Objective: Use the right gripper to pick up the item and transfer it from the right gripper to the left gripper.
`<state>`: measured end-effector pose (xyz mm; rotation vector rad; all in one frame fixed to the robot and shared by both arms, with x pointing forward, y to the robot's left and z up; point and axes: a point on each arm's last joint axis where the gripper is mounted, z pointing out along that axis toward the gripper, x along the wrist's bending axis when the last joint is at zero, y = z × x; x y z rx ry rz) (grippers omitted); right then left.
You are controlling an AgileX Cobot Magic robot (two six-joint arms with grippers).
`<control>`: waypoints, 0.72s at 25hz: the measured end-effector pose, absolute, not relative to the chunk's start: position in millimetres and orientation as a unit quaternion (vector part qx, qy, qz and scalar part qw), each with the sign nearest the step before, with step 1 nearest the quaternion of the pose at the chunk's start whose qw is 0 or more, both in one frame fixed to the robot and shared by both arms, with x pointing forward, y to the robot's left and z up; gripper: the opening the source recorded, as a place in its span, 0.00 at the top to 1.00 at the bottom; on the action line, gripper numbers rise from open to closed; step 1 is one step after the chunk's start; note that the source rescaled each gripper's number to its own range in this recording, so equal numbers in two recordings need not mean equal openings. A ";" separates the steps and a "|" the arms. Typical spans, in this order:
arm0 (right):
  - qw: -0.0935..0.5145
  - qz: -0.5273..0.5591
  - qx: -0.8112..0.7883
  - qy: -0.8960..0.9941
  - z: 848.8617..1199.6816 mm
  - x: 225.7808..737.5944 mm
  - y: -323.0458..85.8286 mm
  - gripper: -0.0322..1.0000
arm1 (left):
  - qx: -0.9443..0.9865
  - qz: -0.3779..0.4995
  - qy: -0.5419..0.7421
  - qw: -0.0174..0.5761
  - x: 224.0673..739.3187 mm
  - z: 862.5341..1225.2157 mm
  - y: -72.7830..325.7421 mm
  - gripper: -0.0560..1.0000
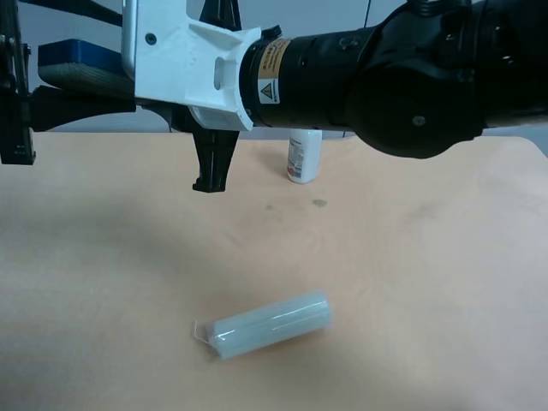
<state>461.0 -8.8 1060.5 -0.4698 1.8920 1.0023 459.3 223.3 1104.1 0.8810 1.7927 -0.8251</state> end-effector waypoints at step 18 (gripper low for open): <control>0.462 0.409 -0.193 0.763 1062.9 461.4 -8.5 0.87 | 0.361 -0.333 0.738 0.462 458.8 1102.2 223.9 0.94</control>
